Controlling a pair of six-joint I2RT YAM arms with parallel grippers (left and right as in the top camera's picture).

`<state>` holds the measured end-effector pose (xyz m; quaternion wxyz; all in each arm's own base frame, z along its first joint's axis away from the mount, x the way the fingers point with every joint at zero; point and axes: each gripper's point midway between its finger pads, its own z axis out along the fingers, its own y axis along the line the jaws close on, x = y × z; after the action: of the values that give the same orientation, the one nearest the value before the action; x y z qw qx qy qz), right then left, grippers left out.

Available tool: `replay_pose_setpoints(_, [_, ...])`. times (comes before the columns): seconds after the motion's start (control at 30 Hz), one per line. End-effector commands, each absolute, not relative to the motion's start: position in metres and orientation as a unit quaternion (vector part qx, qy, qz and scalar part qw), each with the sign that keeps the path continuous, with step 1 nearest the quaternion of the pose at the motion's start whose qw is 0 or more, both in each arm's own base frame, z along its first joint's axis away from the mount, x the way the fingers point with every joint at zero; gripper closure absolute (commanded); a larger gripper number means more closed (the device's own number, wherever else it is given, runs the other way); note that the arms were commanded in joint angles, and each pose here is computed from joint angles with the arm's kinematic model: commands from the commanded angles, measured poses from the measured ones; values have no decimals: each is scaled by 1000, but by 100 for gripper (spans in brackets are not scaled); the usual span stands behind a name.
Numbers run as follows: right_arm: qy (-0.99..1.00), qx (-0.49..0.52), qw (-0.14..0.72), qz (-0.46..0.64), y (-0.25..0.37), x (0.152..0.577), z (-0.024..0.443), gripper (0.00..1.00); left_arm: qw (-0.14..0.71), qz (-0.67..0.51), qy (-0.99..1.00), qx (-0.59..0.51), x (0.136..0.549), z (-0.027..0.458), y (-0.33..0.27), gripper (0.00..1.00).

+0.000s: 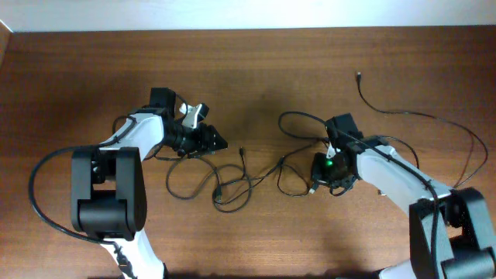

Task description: Untangle cables

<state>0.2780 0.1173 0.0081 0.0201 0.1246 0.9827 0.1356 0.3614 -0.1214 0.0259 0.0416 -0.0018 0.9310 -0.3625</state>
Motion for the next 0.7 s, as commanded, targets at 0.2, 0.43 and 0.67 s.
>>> replay_pose_setpoints(0.2, [967, 90, 35, 236, 162, 309, 62, 63, 35, -361, 932, -9, 360, 22, -120, 42])
replay_pose_setpoints(0.43, [965, 103, 22, 242, 188, 294, 51, 96, 32, -375, 927, -9, 360, 29, -124, 71])
replay_pose_setpoints(0.67, [962, 183, 8, 205, 130, 301, 44, 83, 102, -224, 959, 141, 350, 71, -152, 60])
